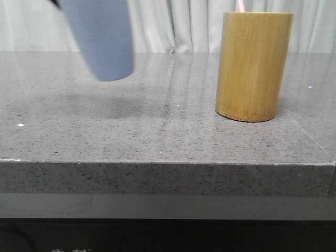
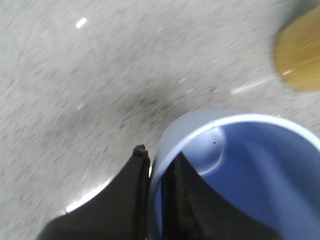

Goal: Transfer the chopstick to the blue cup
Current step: 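Carry the blue cup with the left gripper beside the bamboo holder, then release the blue cup and lift the left gripper away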

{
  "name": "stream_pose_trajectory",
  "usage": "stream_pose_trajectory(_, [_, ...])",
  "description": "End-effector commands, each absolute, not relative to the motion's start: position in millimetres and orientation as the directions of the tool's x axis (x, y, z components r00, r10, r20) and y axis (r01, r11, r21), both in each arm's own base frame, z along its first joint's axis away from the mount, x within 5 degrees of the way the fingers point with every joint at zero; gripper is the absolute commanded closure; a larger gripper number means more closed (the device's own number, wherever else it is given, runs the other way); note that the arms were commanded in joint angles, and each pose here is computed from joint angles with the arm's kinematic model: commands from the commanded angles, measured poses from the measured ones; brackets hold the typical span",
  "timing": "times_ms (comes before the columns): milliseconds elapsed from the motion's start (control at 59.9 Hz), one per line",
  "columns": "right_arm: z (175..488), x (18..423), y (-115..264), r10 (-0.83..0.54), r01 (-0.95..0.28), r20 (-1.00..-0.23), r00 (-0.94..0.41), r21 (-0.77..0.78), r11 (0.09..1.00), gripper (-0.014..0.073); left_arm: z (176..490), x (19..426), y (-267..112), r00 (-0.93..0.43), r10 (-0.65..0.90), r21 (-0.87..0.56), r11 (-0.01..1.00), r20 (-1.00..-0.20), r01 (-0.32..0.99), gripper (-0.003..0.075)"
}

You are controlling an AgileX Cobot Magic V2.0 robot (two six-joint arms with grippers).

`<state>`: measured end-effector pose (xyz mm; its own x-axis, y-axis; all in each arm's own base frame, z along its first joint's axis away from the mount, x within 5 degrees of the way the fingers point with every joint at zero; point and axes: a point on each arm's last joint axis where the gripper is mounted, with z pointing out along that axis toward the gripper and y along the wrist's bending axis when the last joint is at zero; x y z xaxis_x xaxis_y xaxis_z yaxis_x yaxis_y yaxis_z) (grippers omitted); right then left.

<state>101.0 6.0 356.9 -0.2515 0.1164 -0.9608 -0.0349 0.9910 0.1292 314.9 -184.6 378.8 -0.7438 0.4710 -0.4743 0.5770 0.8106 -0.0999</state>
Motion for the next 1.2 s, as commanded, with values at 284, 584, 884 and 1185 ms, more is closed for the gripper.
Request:
stream_pose_trajectory(284, [375,102,5,0.120,-0.041,-0.982,-0.146,0.127,0.991,-0.0049,381,310,-246,-0.656,0.565,-0.101,0.714,-0.500,0.693,0.0738])
stream_pose_trajectory(584, [375,102,5,0.120,-0.041,-0.982,-0.146,0.127,0.991,-0.0049,370,314,-252,-0.661,0.579,-0.098,0.713,-0.477,0.695,0.0486])
stream_pose_trajectory(884, [375,102,5,0.120,-0.041,-0.982,-0.146,0.127,0.991,-0.0049,394,302,-243,-0.638,0.560,-0.091,0.710,-0.528,0.698,0.0318])
stream_pose_trajectory(1185, [375,102,5,0.120,-0.041,-0.982,-0.146,0.127,0.991,-0.0049,452,258,-189,-0.558,0.532,0.062,0.757,-0.637,0.650,0.0356])
